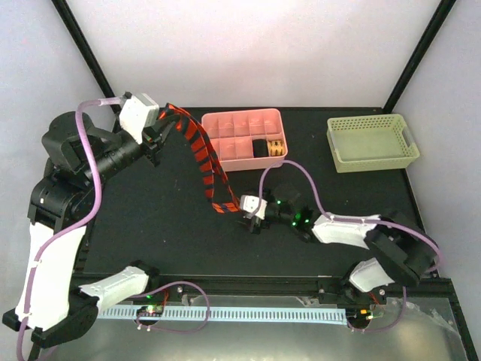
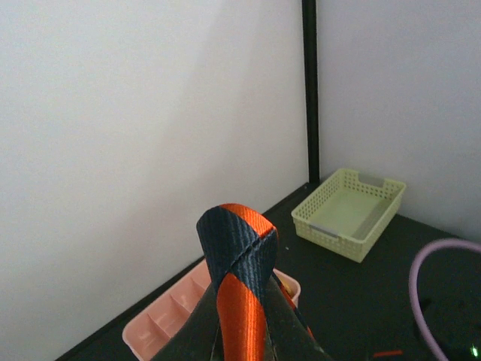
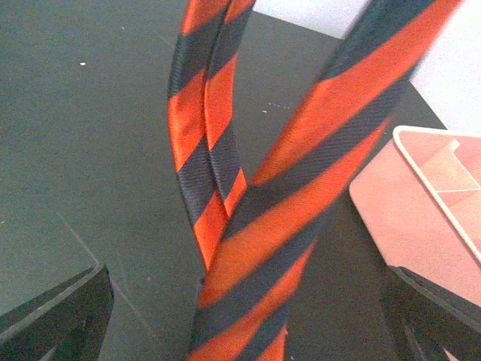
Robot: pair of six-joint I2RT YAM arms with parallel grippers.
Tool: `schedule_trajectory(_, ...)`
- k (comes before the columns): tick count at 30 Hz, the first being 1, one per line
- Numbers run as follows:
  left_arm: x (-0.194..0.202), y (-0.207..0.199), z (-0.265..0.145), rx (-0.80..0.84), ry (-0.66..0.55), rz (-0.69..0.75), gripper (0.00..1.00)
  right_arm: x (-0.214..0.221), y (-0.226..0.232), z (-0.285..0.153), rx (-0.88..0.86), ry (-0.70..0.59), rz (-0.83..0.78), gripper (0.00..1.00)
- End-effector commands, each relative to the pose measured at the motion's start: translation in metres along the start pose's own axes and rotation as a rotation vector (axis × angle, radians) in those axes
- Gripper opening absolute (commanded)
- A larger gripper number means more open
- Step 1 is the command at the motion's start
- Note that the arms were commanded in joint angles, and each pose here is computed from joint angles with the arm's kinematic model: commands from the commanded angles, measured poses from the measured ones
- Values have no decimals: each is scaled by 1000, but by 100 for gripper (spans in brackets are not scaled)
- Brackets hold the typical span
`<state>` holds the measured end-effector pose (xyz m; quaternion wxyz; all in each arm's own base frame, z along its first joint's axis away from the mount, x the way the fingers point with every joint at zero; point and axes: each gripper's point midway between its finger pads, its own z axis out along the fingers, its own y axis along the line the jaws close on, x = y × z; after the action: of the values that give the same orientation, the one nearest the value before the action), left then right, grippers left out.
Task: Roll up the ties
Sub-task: Flatten out the tie at the center of the board.
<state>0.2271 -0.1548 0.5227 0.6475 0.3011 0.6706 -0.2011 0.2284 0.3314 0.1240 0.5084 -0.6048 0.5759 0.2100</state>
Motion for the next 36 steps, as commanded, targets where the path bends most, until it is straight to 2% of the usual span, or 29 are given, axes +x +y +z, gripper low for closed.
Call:
schedule_trajectory(1,-24,11,-4,-52,-65,-14,2,-19,-9,17,136,-65,-71,100)
schedule_trajectory(3,-27,10,-6,-46,-75,-18,2,-19,-10,24,190,-54,-82,100)
schedule_trajectory(7,-33,8,-10,-33,-93,-31,2,-20,-42,32,407,-24,-24,98)
schedule_trajectory(9,-35,8,-12,-34,-102,-32,2,-16,-54,34,460,-2,-4,87)
schedule_trajectory(11,-35,8,-14,-39,-103,-37,2,-15,-57,33,484,-9,-12,69)
schedule_trajectory(14,-36,9,-19,-46,-109,-37,2,-15,-55,32,473,-20,-14,35)
schedule_trajectory(15,-35,10,-20,-56,-109,-36,2,-13,-53,32,460,-8,-14,20)
schedule_trajectory(17,-35,18,-24,-106,-109,-33,2,-6,-51,30,437,16,-10,4)
schedule_trajectory(20,-29,38,-29,-232,-91,-11,2,8,-48,20,315,50,40,2)
schedule_trajectory(23,-14,63,-34,-387,-40,32,2,9,-43,-4,58,81,161,2)
schedule_trajectory(27,22,80,-27,-477,78,67,2,5,-28,-68,-269,209,191,2)
schedule_trajectory(28,35,82,-23,-481,118,64,2,-6,-29,-90,-332,210,132,2)
schedule_trajectory(30,65,84,-14,-478,201,39,2,-2,-16,-132,-447,290,134,1)
schedule_trajectory(36,182,68,13,-356,487,-7,2,51,18,-229,-569,651,192,2)
